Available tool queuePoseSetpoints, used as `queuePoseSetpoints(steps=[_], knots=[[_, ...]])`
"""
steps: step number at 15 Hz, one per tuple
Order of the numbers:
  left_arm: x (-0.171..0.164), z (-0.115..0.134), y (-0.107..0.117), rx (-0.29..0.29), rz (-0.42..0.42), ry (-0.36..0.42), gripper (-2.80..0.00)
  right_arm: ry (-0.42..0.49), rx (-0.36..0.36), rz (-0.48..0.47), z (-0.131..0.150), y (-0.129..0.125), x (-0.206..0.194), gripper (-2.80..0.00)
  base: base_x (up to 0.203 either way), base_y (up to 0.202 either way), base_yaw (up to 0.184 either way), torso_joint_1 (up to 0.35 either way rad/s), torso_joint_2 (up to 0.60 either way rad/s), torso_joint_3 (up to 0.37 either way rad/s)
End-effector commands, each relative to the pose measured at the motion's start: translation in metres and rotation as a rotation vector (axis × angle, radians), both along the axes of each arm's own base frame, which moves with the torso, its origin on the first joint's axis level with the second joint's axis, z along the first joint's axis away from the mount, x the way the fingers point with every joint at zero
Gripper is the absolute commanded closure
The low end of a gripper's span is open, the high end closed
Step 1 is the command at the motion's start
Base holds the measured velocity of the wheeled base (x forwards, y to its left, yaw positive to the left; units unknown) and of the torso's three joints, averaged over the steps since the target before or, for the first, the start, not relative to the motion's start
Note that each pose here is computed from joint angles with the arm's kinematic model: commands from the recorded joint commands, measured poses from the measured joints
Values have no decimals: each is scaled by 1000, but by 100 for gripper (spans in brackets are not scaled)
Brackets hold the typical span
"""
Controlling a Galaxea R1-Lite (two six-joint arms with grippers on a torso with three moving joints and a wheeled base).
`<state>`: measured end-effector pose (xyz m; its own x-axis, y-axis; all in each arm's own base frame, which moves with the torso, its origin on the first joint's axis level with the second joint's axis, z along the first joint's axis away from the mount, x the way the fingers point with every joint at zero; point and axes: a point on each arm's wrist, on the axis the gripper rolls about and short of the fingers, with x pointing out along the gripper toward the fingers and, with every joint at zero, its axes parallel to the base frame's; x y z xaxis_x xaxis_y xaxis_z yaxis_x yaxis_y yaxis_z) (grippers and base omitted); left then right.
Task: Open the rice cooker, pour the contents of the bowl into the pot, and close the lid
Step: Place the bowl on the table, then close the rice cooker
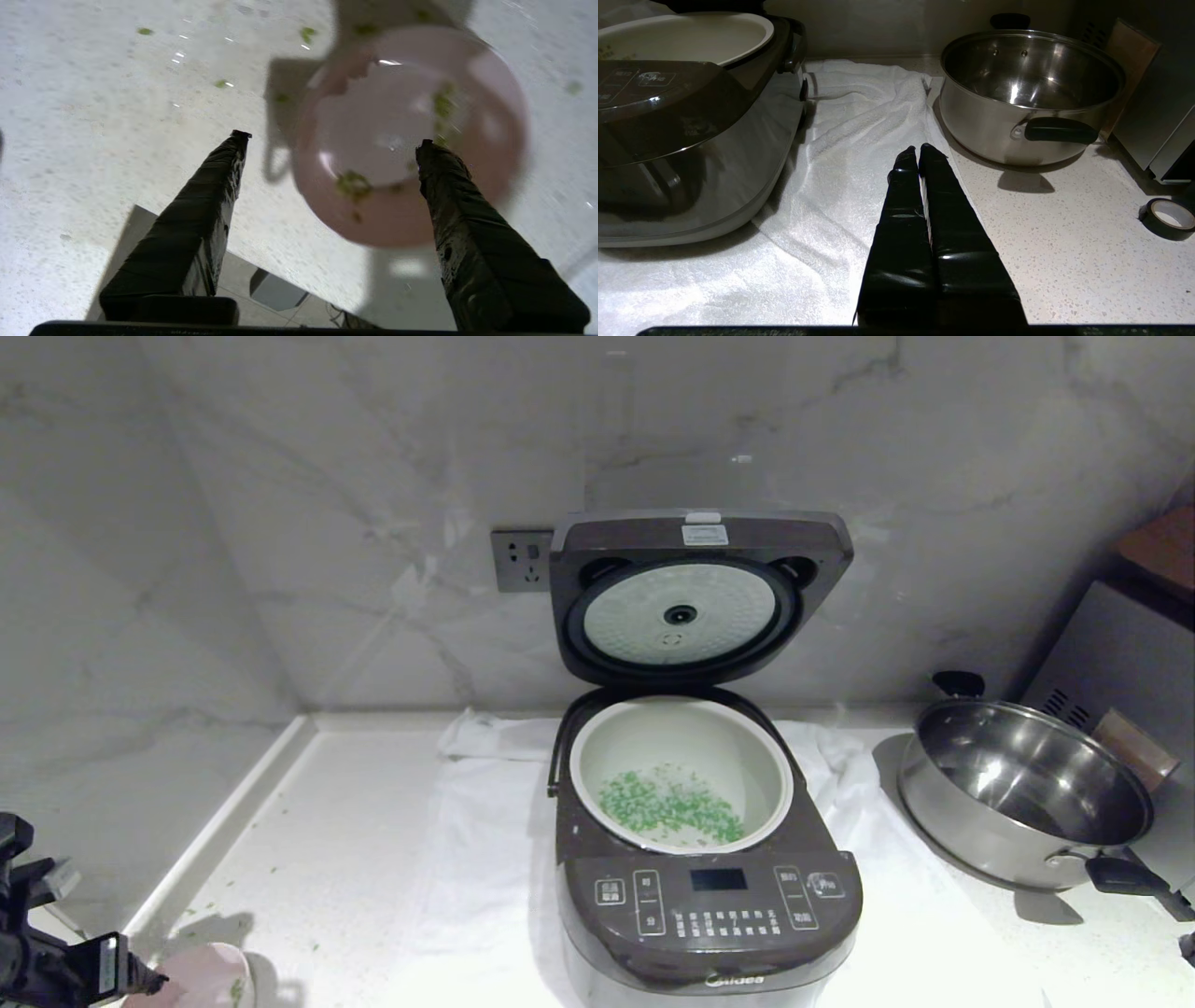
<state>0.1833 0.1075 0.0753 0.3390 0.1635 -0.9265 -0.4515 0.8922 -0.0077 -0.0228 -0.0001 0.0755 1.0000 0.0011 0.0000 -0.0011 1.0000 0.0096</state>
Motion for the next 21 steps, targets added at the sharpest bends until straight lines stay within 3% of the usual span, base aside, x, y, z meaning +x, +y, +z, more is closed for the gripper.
queuePoseSetpoints(steps=[1, 3, 6, 10, 16, 21], knots=[[-12, 24, -18, -20, -67, -70, -280, 2, 0, 0, 0, 0, 0, 0, 0, 0, 0, 0, 0, 0], [-20, 40, -40, -69, -169, -107, -280, 2, 0, 0, 0, 0, 0, 0, 0, 0, 0, 0, 0, 0], [-20, 54, -70, -87, -343, -154, -280, 2, 0, 0, 0, 0, 0, 0, 0, 0, 0, 0, 0, 0], [-13, 82, -98, -128, -512, -291, -280, 2, 0, 0, 0, 0, 0, 0, 0, 0, 0, 0, 0, 0], [-7, 123, -153, -233, -682, -522, -280, 2, 0, 0, 0, 0, 0, 0, 0, 0, 0, 0, 0, 0], [-6, 138, -179, -333, -720, -571, -280, 2, 0, 0, 0, 0, 0, 0, 0, 0, 0, 0, 0, 0]])
